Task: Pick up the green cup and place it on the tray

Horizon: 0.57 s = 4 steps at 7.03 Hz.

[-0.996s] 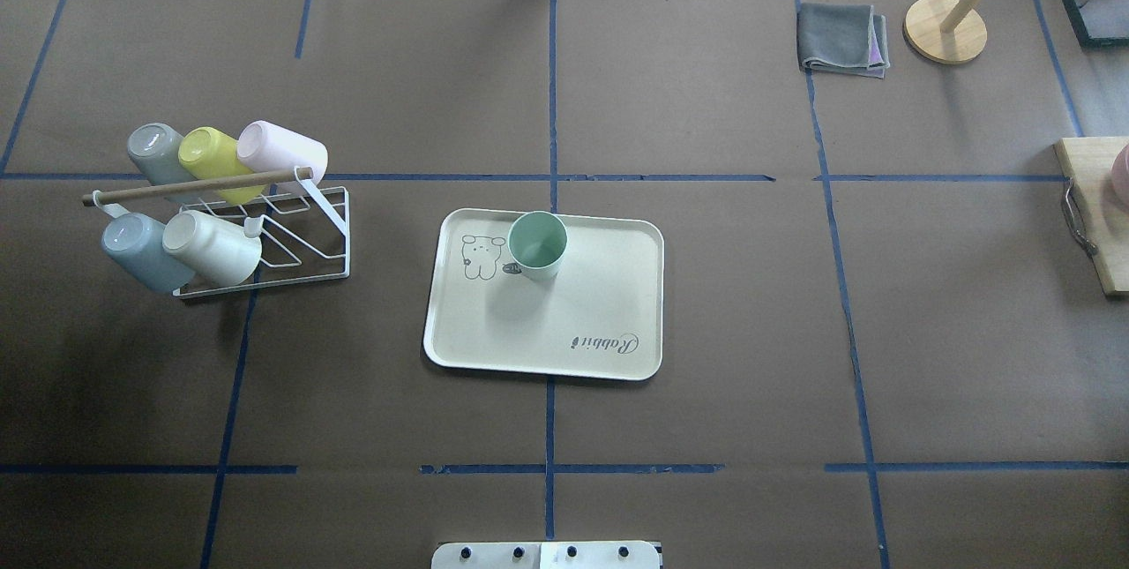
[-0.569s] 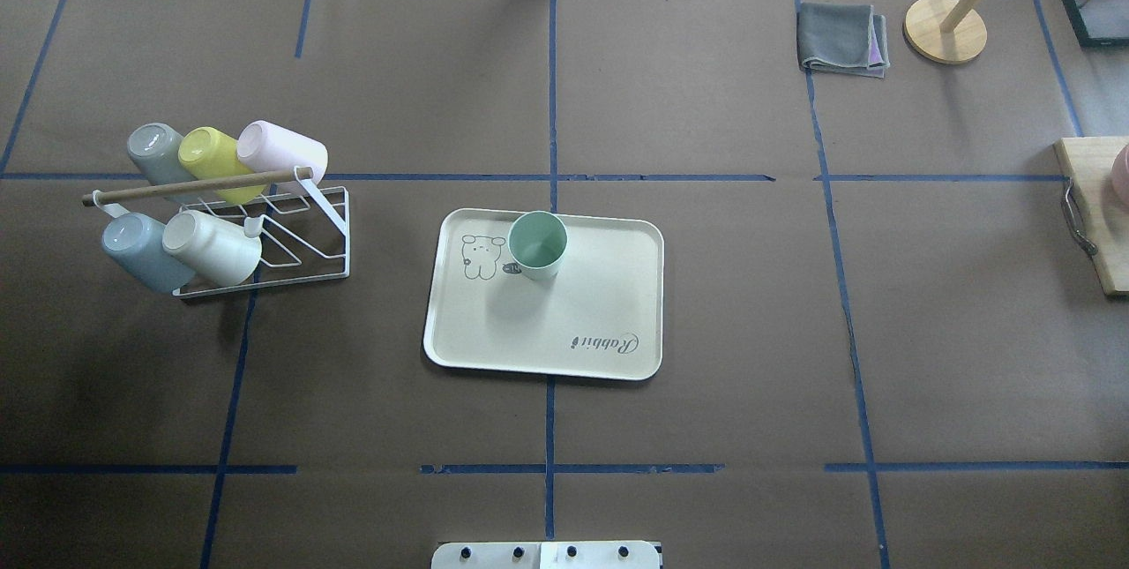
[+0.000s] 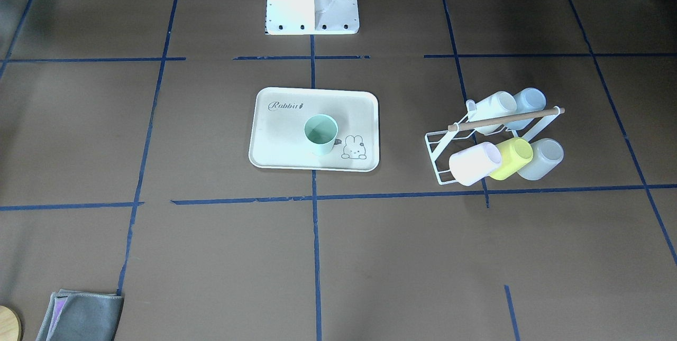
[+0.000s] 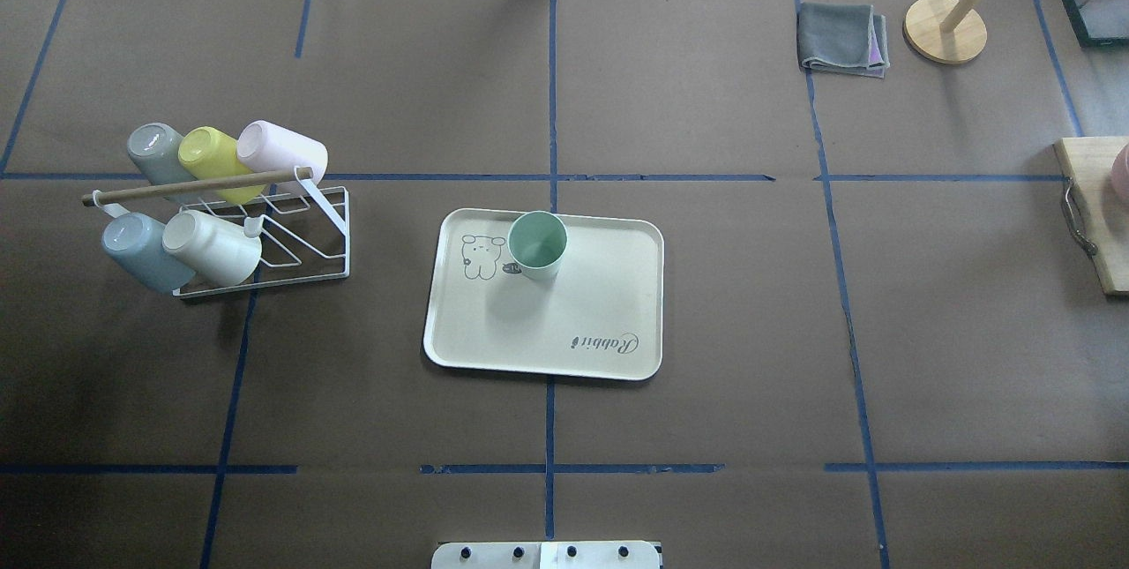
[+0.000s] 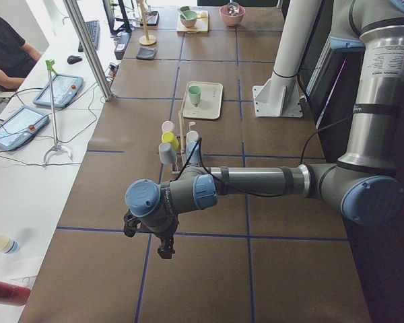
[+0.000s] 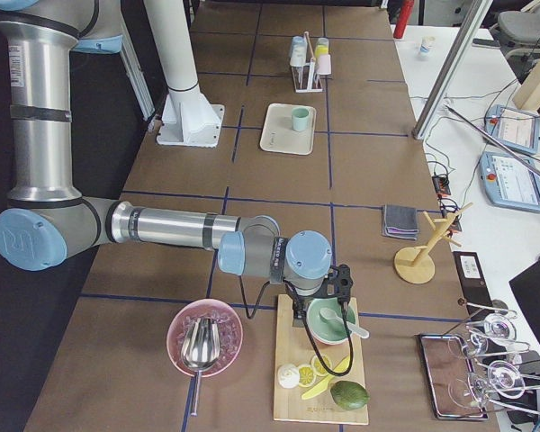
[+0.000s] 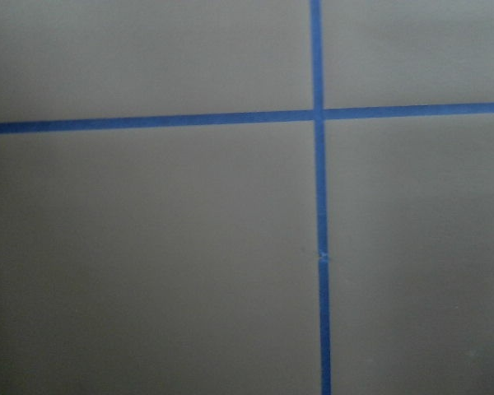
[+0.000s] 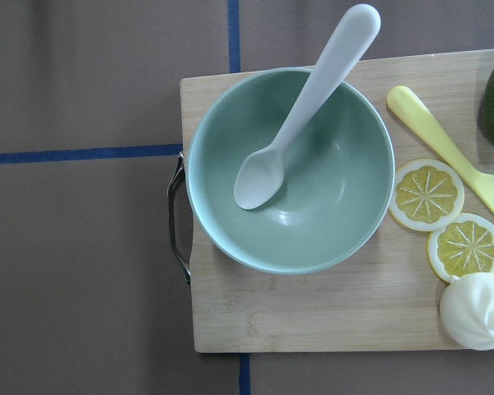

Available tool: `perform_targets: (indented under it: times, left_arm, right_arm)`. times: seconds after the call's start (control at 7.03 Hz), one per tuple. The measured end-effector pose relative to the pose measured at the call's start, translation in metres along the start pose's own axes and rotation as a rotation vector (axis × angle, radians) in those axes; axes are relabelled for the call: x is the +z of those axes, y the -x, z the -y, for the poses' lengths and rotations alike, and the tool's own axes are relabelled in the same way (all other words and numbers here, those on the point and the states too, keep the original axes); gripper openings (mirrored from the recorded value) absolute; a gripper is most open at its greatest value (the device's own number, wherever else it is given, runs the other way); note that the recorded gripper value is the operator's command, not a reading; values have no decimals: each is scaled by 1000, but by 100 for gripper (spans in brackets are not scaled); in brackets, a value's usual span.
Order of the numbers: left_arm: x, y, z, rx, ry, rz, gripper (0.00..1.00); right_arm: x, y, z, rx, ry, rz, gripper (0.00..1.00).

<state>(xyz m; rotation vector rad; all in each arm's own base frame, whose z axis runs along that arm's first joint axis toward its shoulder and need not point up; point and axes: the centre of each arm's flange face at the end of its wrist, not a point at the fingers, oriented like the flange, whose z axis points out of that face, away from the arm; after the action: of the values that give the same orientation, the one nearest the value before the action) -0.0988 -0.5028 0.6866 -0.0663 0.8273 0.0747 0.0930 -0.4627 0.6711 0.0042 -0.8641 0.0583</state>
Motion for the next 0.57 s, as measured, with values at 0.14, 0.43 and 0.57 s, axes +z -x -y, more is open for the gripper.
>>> perform_targets:
  times: [0.14, 0.43, 0.57]
  left_arm:
    - [12, -7, 6, -3, 1, 6, 100]
    - [27, -24, 16, -16, 4, 15, 100]
    - [27, -28, 18, -17, 0, 17, 100]
  right_arm:
    - [-1, -2, -2, 5, -2, -1, 100]
    - [-2, -2, -2, 7, -6, -3, 100]
    - [-3, -1, -1, 7, -7, -4, 100]
